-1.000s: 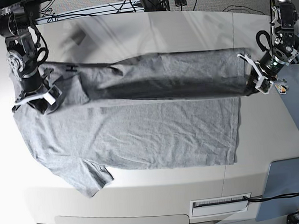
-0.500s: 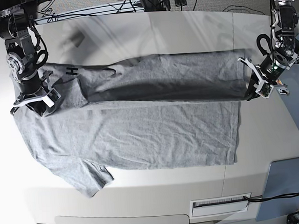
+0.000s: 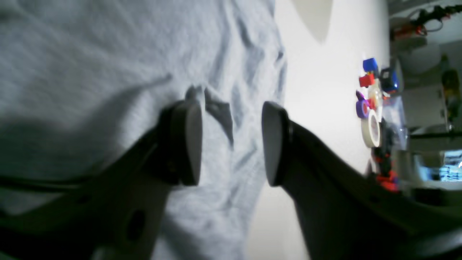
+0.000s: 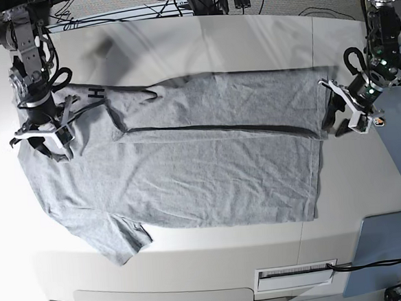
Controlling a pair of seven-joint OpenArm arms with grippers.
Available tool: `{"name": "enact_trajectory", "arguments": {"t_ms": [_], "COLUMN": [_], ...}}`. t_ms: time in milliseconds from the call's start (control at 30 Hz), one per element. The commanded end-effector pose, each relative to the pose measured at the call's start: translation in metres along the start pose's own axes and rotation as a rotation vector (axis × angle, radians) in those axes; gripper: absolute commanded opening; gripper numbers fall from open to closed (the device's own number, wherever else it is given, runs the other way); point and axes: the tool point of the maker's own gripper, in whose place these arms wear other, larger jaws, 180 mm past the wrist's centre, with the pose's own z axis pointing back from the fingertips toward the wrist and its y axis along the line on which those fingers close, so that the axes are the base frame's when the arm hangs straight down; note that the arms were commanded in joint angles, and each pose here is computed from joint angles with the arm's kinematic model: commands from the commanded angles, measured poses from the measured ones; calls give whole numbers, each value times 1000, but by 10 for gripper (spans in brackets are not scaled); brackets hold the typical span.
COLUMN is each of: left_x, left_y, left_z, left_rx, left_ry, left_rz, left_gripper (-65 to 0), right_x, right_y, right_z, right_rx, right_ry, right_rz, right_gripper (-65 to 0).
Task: Fold the T-shirt properly
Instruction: 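Lower the folded edge onto the shirt and open both grippers, then drag the shirt toward the robot with both grippers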
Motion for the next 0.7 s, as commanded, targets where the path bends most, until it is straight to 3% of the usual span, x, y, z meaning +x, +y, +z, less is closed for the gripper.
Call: {"name": "enact_trajectory", "arguments": {"t_ms": [0, 67, 100, 233, 433, 500, 667], "left_x": [15, 13, 9, -11, -13, -16, -31], "left_y": [0, -10, -14, -24, -22, -28, -24], "left_z": [5, 10, 13, 19, 4, 0, -5], "left_rx": [-24, -61, -71, -87, -1, -6, 83], "left_ry": [-55, -83, -83, -36, -48, -39, 6], "left_rz": [15, 88, 120, 208, 314, 330, 364], "left_gripper": [-618, -650, -650, -650, -650, -650, -650], "right_x": [8, 6, 2, -15, -38, -47, -68], "right_y": [-10, -8, -7, 0, -13, -9, 2], "right_z": [7, 19, 24, 34, 38, 42, 43], "right_rx": [-36, -74, -93, -126, -168, -161, -120], "right_ry": [-23, -5, 12, 63, 151, 180, 218], "right_rz": [2, -31, -55, -97, -213, -234, -239], "right_gripper": [-497, -629, -650, -650, -650, -650, -650]}}
